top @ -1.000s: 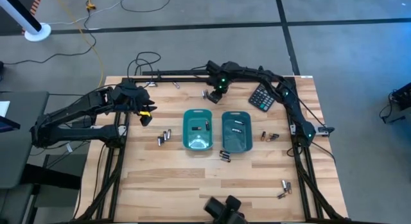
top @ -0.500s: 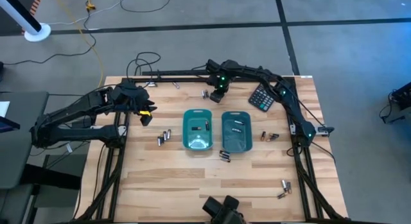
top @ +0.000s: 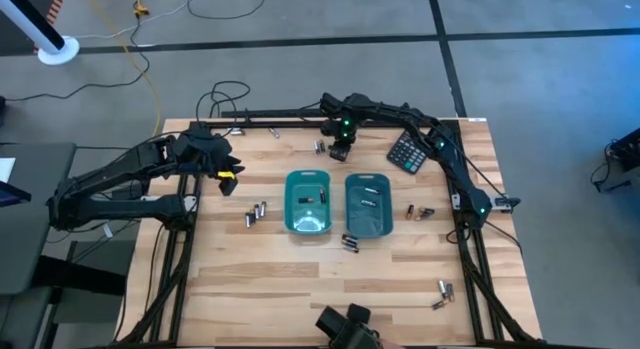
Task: Sort batteries
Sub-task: Put the black battery into the green bin
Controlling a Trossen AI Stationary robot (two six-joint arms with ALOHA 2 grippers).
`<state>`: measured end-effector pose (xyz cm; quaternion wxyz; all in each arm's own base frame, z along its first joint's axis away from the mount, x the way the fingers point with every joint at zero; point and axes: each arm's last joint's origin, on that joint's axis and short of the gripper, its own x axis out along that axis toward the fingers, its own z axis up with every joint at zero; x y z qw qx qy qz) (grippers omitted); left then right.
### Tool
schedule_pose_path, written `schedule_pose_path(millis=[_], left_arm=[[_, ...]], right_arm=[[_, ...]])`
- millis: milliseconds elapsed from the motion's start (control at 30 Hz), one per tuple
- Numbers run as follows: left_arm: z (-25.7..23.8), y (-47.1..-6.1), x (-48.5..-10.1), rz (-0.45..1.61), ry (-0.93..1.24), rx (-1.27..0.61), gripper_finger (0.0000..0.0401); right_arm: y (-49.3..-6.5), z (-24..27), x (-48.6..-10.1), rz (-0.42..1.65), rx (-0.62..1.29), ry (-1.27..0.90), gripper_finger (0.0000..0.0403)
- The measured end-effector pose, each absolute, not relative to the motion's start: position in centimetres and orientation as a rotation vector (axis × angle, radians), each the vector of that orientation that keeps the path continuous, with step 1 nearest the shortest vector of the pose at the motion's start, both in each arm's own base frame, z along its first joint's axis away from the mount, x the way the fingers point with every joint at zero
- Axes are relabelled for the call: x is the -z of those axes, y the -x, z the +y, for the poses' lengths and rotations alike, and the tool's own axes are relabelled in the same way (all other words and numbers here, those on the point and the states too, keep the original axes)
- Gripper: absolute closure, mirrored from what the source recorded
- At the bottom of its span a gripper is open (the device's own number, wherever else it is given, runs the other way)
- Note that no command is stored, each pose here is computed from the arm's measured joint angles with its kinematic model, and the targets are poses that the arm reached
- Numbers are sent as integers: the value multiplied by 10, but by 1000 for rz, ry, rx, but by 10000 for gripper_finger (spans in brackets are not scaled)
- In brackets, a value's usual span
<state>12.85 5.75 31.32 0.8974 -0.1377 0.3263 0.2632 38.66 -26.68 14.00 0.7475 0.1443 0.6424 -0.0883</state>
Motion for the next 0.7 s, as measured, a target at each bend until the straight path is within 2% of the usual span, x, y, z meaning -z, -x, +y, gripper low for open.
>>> schedule_pose_path(millis=[167,400,700], left_arm=[[58,-129,-313,673,297,-549,287],[58,-129,-313,670,305,-553,287],[58,-129,-313,665,321,-558,287]], right_arm=[[-382,-264,-140,1456,162,-316,358],[-375,-262,-143,1512,161,-364,359],[-362,-252,-167,1574,167,-416,359]])
